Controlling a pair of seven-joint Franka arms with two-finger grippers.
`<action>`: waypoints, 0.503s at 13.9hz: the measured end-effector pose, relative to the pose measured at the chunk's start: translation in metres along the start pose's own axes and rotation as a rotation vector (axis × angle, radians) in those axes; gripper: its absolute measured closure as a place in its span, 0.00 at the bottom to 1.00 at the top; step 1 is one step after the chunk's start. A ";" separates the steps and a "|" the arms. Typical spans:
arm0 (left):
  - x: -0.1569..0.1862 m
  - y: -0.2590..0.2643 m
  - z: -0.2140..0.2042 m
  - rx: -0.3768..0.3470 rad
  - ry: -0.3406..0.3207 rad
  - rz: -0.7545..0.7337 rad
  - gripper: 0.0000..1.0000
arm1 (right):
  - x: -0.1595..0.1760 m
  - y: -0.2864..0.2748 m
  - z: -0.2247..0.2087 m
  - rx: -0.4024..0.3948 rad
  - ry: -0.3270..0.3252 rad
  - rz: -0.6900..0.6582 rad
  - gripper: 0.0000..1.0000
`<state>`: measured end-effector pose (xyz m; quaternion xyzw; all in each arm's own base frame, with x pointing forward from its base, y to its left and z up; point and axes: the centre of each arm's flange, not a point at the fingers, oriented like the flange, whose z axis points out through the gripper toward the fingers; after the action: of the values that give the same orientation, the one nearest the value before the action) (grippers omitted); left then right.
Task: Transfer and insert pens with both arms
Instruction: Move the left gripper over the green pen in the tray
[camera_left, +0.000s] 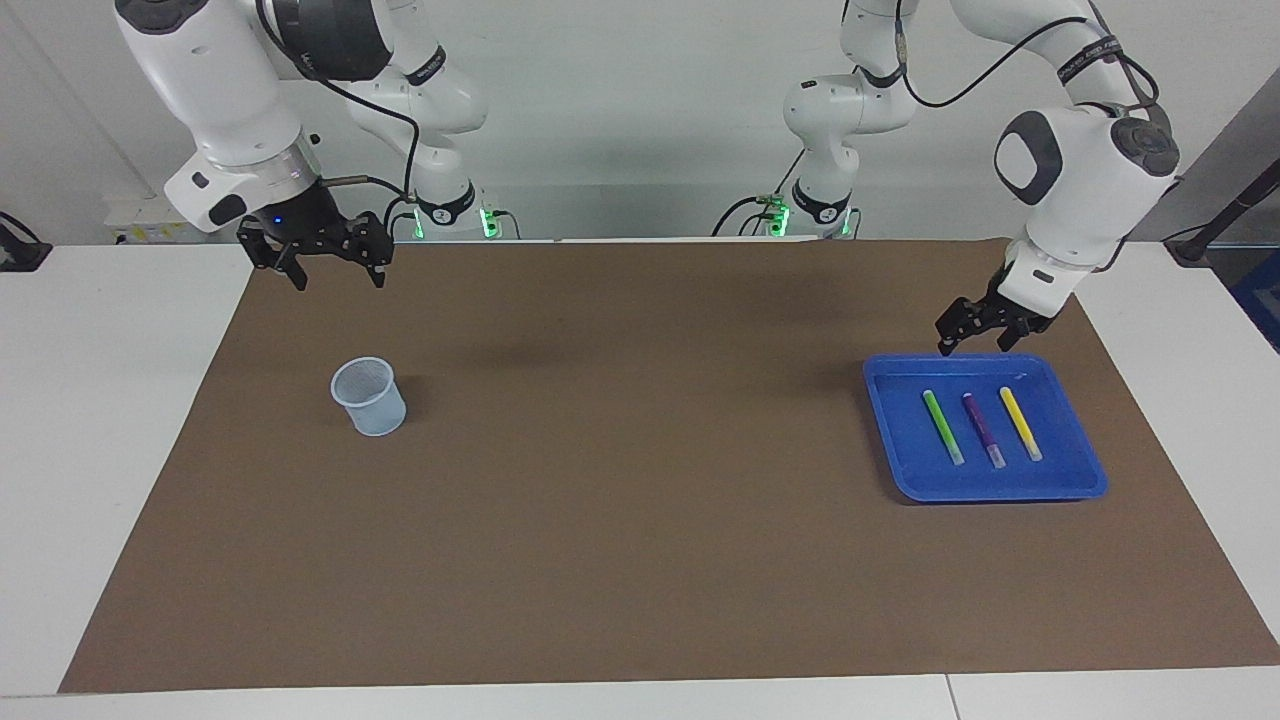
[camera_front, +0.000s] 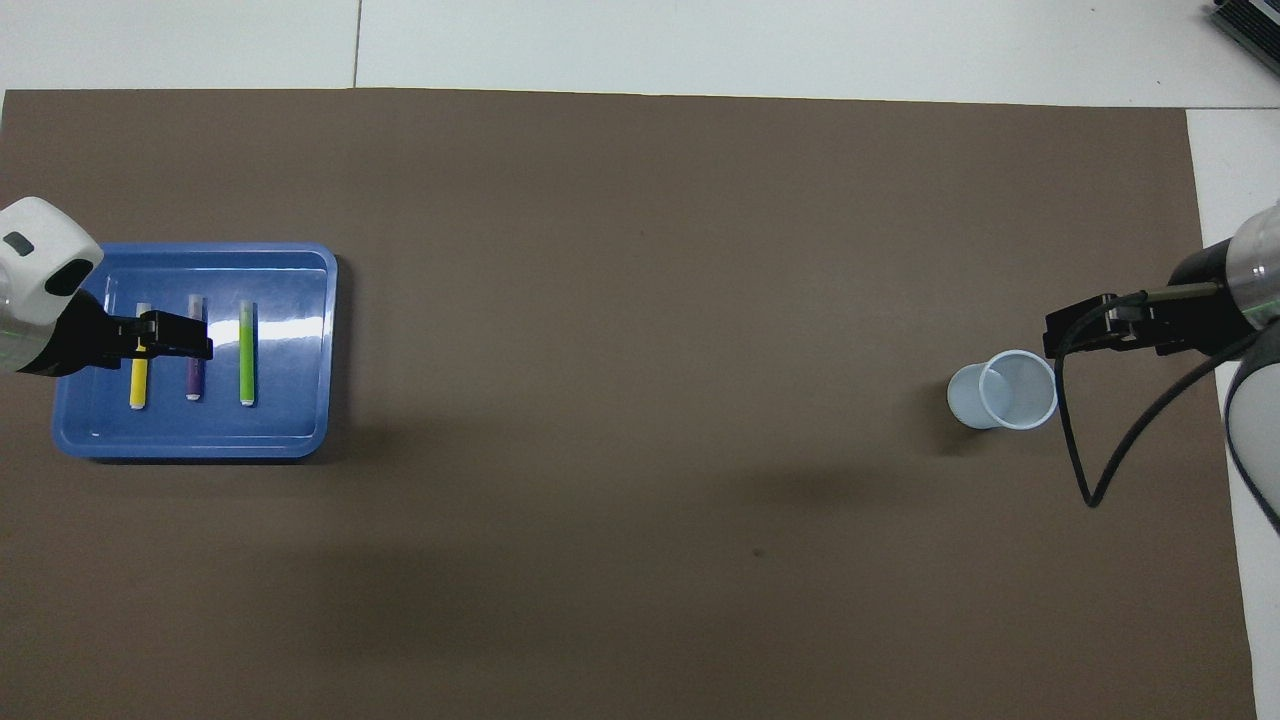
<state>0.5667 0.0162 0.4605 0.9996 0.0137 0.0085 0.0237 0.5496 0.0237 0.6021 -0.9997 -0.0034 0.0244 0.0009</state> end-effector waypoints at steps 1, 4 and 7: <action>0.004 -0.001 0.009 0.000 -0.002 0.000 0.00 | 0.000 0.000 0.000 0.000 0.000 0.000 0.00; 0.013 -0.010 0.030 0.002 0.004 0.010 0.00 | 0.000 0.000 0.000 0.000 0.000 0.000 0.00; 0.024 -0.020 0.055 0.005 0.017 0.002 0.00 | 0.000 0.000 0.000 0.000 0.000 0.000 0.00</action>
<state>0.5909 0.0343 0.4053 0.9995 0.0128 0.0169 0.0213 0.5496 0.0237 0.6021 -0.9997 -0.0034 0.0244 0.0009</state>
